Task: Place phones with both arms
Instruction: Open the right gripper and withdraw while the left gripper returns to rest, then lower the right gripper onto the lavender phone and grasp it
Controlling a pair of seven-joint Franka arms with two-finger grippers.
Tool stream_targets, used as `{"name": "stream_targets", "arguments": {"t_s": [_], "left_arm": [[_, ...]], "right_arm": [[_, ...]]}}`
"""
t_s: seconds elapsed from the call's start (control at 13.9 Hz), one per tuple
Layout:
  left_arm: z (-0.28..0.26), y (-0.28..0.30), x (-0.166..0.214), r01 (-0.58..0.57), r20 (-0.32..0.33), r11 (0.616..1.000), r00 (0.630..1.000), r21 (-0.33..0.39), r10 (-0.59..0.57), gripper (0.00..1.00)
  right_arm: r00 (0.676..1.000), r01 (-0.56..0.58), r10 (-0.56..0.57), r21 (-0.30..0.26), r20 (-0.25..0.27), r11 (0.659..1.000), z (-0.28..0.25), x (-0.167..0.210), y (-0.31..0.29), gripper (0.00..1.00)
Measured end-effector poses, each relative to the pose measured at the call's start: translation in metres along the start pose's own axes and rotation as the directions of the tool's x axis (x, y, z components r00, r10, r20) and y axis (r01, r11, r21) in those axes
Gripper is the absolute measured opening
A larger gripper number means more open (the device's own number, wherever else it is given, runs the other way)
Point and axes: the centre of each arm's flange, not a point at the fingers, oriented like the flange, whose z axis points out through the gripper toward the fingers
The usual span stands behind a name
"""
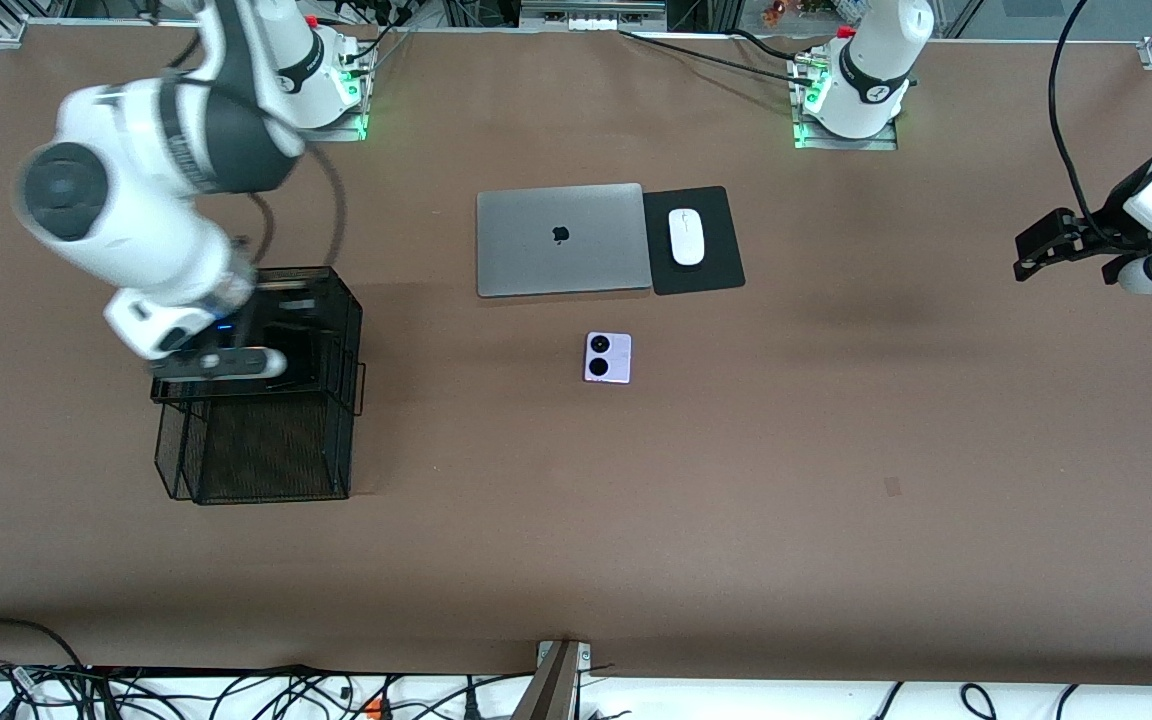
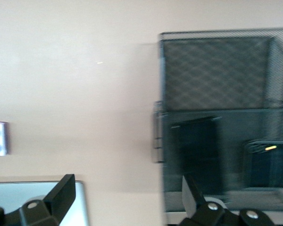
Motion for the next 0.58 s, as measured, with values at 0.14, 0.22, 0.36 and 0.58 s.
{"name": "stream_targets", "arguments": {"t_s": [0.14, 0.22, 0.36, 0.58], "left_arm": [[0.002, 0.002, 0.002, -0.004, -0.003, 1.000, 1.000, 0.000, 0.004, 1.00], [0.003, 0.003, 0.003, -0.005, -0.004, 1.000, 1.000, 0.000, 0.005, 1.00], [0.003, 0.003, 0.003, -0.006, -0.005, 1.000, 1.000, 0.000, 0.006, 1.00], [0.003, 0.004, 0.003, -0.007, -0.005, 1.000, 1.000, 0.000, 0.007, 1.00]], "right_arm": [[0.998, -0.066, 0.066, -0.005, 0.016, 0.998, 0.021, -0.015, -0.073, 1.00], [0.995, -0.100, 0.100, -0.008, 0.020, 0.995, 0.033, -0.023, -0.109, 1.00], [0.987, -0.159, 0.159, -0.004, 0.015, 0.987, 0.059, -0.037, -0.170, 1.00], [0.978, -0.206, 0.206, 0.002, -0.013, 0.979, 0.094, -0.049, -0.226, 1.00]]}}
